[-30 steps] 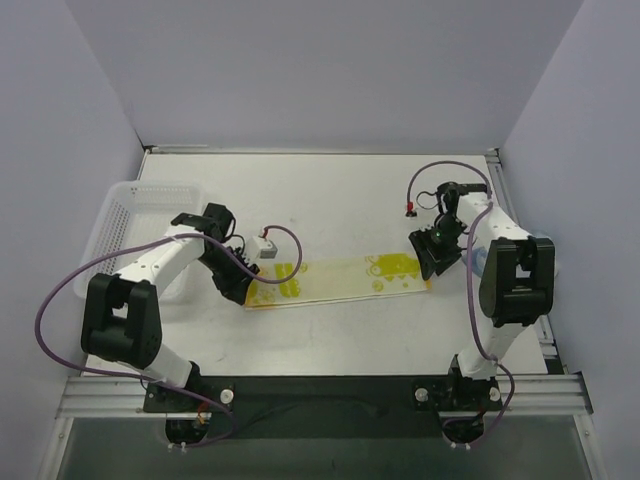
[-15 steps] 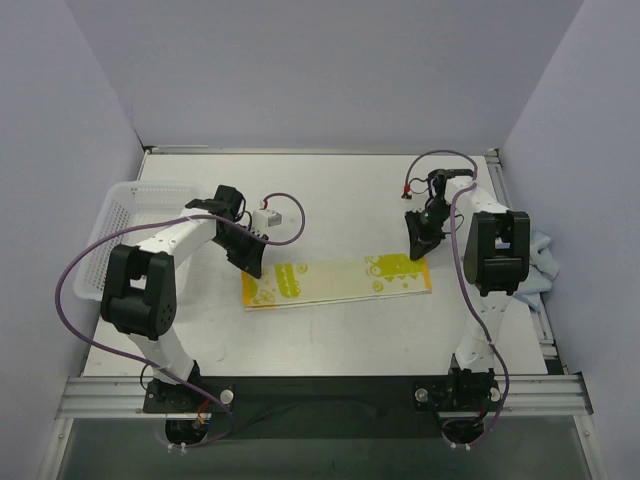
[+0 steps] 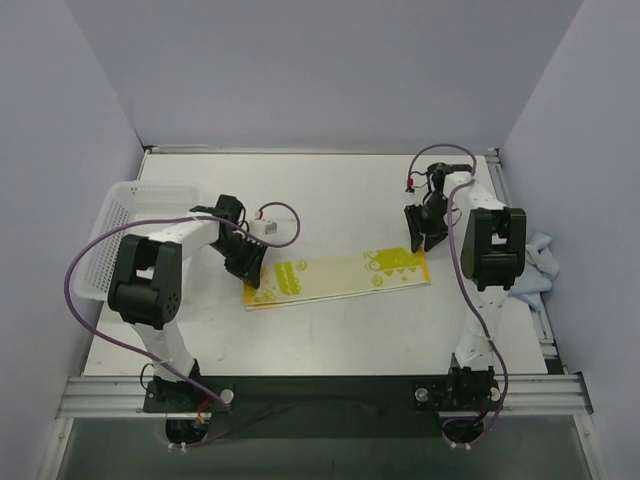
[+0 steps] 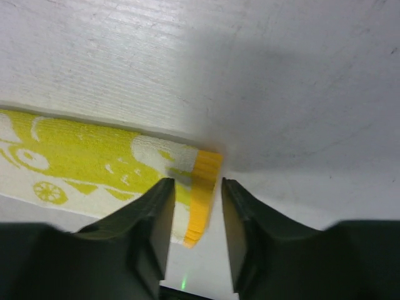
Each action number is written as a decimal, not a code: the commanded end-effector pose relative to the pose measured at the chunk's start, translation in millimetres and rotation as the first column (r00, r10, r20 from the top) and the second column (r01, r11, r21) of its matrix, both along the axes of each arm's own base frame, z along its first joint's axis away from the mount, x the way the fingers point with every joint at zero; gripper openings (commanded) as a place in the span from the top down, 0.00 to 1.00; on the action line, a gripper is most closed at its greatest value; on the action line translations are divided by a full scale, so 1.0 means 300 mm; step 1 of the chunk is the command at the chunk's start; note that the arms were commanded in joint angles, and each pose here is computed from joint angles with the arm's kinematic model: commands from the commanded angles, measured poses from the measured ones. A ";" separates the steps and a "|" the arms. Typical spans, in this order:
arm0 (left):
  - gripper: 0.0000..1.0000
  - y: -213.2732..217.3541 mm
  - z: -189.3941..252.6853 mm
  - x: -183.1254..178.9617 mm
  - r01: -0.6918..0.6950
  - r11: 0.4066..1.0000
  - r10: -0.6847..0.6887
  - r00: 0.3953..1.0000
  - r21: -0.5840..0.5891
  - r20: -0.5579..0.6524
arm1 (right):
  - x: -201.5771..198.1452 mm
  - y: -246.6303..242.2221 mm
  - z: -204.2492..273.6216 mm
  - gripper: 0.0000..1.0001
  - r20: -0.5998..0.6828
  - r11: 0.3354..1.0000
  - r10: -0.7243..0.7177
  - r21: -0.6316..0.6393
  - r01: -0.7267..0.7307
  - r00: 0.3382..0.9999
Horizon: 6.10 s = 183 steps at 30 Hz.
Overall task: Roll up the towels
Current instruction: Fold the towel
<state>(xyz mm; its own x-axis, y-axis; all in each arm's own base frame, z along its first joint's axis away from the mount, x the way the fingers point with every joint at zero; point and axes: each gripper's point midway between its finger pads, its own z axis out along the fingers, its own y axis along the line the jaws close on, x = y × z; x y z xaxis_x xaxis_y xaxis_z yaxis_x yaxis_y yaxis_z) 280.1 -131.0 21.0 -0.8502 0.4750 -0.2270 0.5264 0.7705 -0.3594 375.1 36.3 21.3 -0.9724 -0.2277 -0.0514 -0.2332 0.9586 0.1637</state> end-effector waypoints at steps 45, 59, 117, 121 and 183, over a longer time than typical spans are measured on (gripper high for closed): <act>0.20 -0.012 0.381 -0.044 -0.030 0.991 0.069 0.954 -0.133 0.293 | -0.256 0.010 -0.074 0.64 -0.206 0.995 -0.092 0.015 0.098 0.974; 0.20 0.004 0.352 -0.009 -0.073 0.993 0.097 0.954 -0.095 0.284 | -0.220 -0.081 -0.005 1.00 -0.139 0.995 -0.074 -0.081 0.063 0.988; 0.87 -0.184 0.009 -0.045 -0.210 0.931 0.129 0.954 -0.297 -0.271 | -0.284 0.775 0.268 1.00 -0.016 0.919 0.267 0.307 -0.249 0.964; 0.87 -0.181 0.005 -0.048 -0.209 0.933 0.129 0.954 -0.292 -0.271 | -0.298 0.838 0.257 1.00 -0.027 0.909 0.275 0.332 -0.251 0.961; 0.77 -0.234 0.071 0.379 -0.022 0.984 0.031 0.998 -0.177 0.047 | -0.498 0.618 0.222 0.75 -0.216 0.852 0.236 0.514 -0.095 0.947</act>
<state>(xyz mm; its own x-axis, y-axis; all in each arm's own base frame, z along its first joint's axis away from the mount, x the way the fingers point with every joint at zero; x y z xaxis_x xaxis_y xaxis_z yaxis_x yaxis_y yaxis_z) 343.4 -202.7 25.0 -0.8907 0.3896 -0.2341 0.4516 0.7005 -0.5526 246.3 194.1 27.4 -0.9306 -0.3326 0.1529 -0.1916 0.7985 0.5707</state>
